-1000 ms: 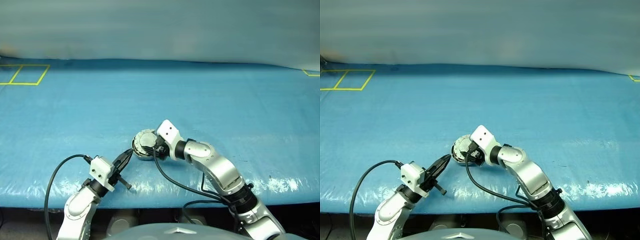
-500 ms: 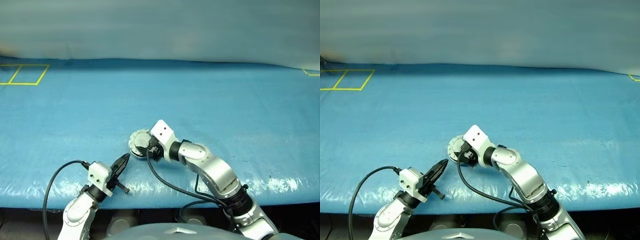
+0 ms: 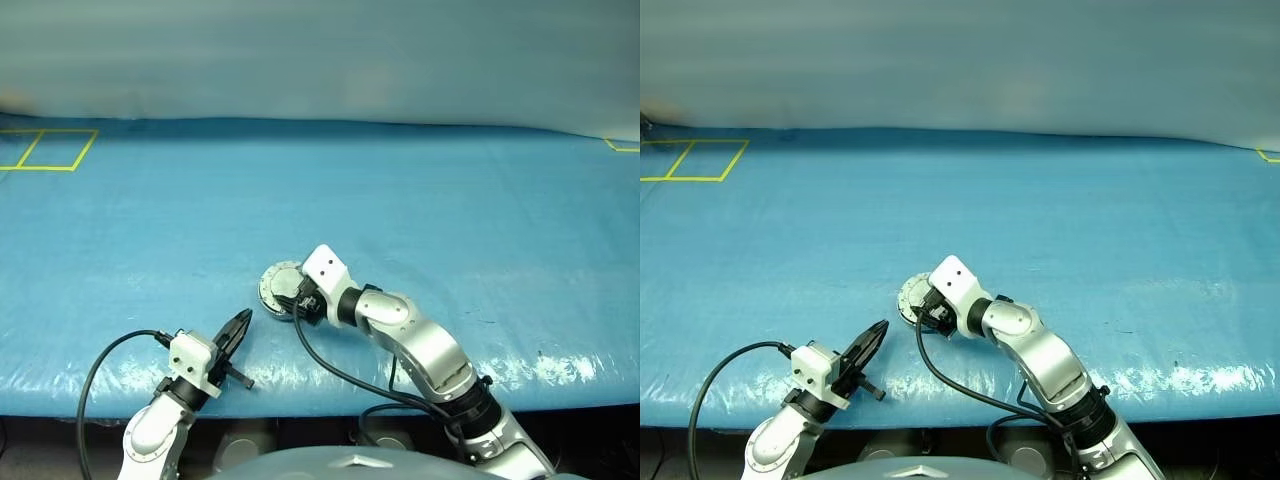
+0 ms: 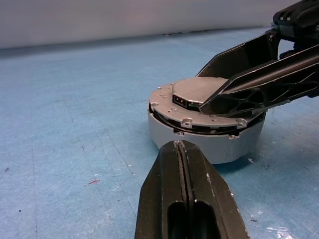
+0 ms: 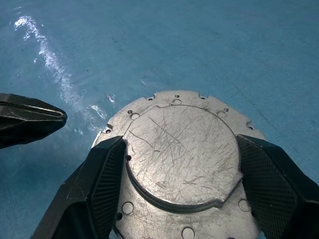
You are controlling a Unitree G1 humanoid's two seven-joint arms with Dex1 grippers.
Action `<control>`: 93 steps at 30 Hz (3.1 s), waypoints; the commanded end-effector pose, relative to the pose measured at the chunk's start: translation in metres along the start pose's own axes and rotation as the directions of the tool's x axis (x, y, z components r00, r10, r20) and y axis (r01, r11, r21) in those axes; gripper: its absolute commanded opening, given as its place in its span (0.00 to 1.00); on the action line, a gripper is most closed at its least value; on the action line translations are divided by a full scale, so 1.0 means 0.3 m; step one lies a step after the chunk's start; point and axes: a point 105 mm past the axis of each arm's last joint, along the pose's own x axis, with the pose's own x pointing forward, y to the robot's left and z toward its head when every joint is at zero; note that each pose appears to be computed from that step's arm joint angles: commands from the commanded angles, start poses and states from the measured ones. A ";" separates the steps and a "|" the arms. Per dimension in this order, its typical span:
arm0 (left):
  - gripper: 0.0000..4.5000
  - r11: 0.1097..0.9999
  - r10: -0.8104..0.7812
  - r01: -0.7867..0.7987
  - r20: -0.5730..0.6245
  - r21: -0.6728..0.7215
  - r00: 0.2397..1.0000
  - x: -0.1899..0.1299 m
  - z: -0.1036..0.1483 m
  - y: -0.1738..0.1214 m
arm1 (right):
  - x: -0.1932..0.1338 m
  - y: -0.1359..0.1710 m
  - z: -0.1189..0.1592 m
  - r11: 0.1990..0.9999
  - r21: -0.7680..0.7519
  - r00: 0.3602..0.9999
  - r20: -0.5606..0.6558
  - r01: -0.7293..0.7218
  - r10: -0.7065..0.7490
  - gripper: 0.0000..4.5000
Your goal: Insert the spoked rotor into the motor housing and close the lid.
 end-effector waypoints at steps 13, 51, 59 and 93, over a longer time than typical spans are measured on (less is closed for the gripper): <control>0.00 1.000 0.002 -0.002 0.017 0.005 1.000 0.001 -0.008 0.003 | 0.009 0.008 0.005 0.997 -0.060 0.997 -0.053 0.051 -0.054 0.71; 0.00 1.000 -0.011 0.011 -0.005 -0.021 1.000 0.009 -0.027 -0.004 | -0.004 0.001 0.081 0.981 -0.153 0.992 -0.025 0.116 -0.121 0.71; 0.00 1.000 -0.018 0.018 -0.005 -0.026 1.000 0.015 -0.023 -0.012 | -0.017 0.025 0.111 0.998 -0.049 0.999 -0.027 0.027 -0.028 0.71; 0.00 0.999 -0.014 0.013 -0.036 -0.042 0.999 0.001 -0.048 -0.007 | 0.034 0.059 0.071 0.986 0.049 0.984 -0.094 0.158 -0.153 0.71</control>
